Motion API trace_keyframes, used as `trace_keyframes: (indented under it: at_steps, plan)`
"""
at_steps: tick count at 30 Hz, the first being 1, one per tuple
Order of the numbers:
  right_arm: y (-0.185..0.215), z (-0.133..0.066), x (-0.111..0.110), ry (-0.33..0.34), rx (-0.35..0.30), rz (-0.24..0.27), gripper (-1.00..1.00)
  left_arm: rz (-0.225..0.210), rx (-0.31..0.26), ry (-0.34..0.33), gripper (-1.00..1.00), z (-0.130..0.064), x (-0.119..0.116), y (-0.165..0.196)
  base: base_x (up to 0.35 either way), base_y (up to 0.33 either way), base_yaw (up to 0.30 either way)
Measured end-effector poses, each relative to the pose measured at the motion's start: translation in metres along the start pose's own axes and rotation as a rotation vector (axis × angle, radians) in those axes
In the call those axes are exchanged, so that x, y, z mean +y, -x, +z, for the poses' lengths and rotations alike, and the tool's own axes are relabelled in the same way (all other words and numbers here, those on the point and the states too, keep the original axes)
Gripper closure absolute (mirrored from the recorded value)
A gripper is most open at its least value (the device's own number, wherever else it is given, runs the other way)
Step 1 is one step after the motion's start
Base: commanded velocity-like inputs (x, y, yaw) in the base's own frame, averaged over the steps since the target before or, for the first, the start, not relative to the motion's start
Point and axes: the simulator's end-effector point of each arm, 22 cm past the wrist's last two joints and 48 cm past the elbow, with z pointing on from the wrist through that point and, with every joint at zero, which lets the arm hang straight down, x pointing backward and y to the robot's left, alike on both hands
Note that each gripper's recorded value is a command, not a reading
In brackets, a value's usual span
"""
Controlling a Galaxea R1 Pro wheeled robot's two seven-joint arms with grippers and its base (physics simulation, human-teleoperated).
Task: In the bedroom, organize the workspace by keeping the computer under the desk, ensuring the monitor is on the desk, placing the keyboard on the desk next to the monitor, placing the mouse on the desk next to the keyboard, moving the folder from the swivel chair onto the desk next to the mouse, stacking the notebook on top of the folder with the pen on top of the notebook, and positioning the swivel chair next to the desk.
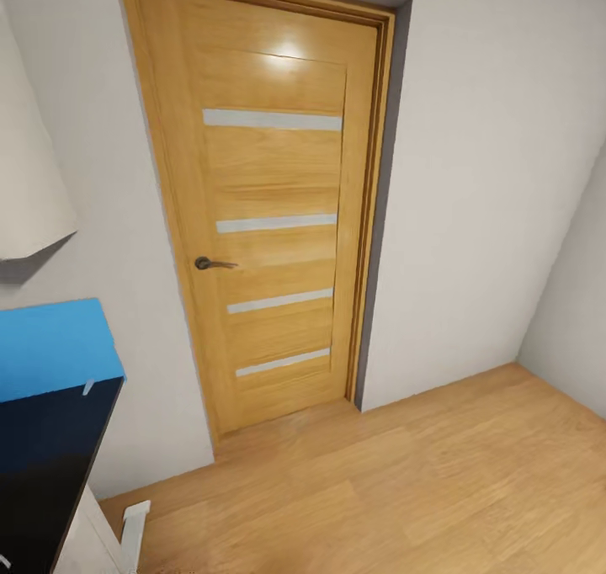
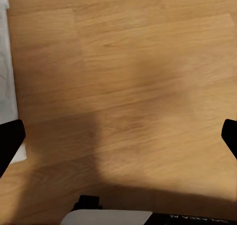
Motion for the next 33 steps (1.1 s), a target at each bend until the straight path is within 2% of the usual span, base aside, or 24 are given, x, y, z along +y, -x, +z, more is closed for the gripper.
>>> trace_keyframes:
  at_steps: [9,16,20,21,23,25,26,30,33]
  plan:
    - [0.002,0.000,0.000,0.000,-0.011,0.001,-1.00,0.001,0.000,0.001,-1.00,0.000,0.001,0.000,0.221,-0.088,0.286]
    - [0.014,-0.001,0.000,0.001,-0.067,0.004,-1.00,-0.003,-0.002,0.016,-1.00,0.000,0.005,0.000,0.281,-0.203,0.287]
    - [0.018,-0.002,0.000,0.001,-0.083,0.005,-1.00,-0.006,-0.038,0.106,-1.00,-0.002,0.023,0.008,0.257,-0.237,0.287]
    - [0.018,-0.002,0.000,0.001,-0.085,0.006,-1.00,-0.007,-0.077,0.159,-1.00,-0.004,0.034,0.016,0.244,-0.237,0.287]
    - [0.019,-0.002,0.000,0.001,-0.087,0.006,-1.00,-0.007,-0.103,0.204,-1.00,-0.007,0.044,0.019,0.229,-0.221,0.287]
    - [0.019,-0.002,0.000,0.001,-0.088,0.006,-1.00,-0.002,-0.101,0.229,-1.00,-0.011,0.050,0.014,0.141,-0.134,0.287]
    - [0.019,-0.001,0.000,0.001,-0.088,0.005,-1.00,0.015,-0.069,0.251,-1.00,-0.018,0.059,-0.004,0.062,-0.058,0.287]
    - [0.019,-0.001,-0.001,0.000,-0.088,0.004,-1.00,0.052,-0.017,0.284,-1.00,-0.030,0.085,-0.029,0.026,-0.024,0.287]
    - [0.019,-0.001,0.000,0.001,-0.088,0.005,-1.00,0.063,-0.073,0.298,-1.00,-0.038,0.098,-0.025,0.005,-0.004,0.287]
